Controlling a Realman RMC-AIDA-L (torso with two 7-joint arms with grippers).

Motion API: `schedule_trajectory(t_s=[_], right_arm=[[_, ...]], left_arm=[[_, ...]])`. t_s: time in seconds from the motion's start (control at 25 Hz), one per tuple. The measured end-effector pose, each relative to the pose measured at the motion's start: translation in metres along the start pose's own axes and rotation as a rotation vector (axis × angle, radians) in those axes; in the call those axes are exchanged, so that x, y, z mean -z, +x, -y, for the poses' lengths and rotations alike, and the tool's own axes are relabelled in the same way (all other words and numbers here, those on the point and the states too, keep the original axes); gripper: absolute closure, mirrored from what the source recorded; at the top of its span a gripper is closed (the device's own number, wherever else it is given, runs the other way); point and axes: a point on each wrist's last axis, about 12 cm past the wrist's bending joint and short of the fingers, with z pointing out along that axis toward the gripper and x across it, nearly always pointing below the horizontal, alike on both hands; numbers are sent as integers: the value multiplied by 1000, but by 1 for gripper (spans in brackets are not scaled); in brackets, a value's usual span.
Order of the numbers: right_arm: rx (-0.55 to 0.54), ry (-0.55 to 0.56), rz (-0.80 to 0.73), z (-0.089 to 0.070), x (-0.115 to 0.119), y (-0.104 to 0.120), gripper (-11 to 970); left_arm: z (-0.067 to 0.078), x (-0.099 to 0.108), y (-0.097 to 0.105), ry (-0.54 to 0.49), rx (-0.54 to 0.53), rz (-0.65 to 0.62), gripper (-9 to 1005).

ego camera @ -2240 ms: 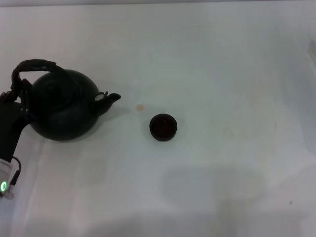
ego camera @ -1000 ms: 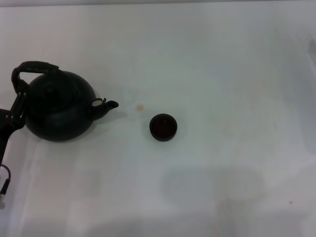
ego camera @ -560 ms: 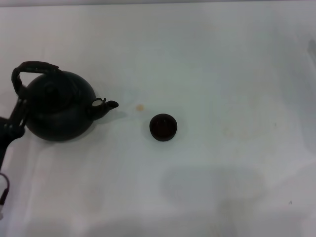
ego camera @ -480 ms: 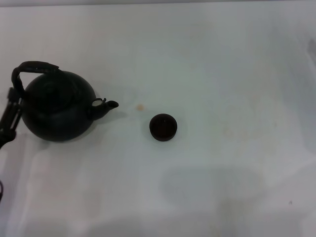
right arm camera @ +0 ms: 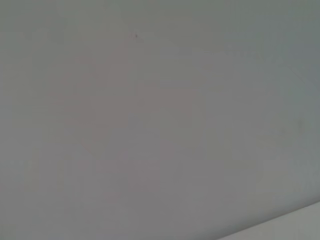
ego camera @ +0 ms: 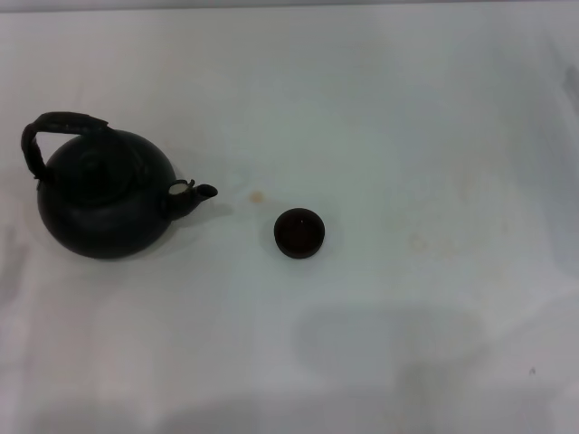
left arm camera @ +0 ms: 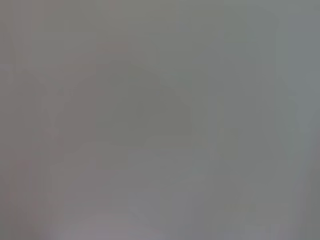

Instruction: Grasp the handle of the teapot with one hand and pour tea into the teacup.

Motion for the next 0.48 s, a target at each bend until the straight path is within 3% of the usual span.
schedule_trajectory(t_s=[0.16,0.28,0.48], right_arm=[[24,-14,14,-2,0,-2,134],[124,-60,50,-8,0,-5,134],[196,-84,51,-12,0,-5,134]], left_arm=[[-15,-3,-2,-82,-34,0,135],[-25,-13,5,-94,-68,-68,135],[-25,-23,11,-92,-57,-119,135]])
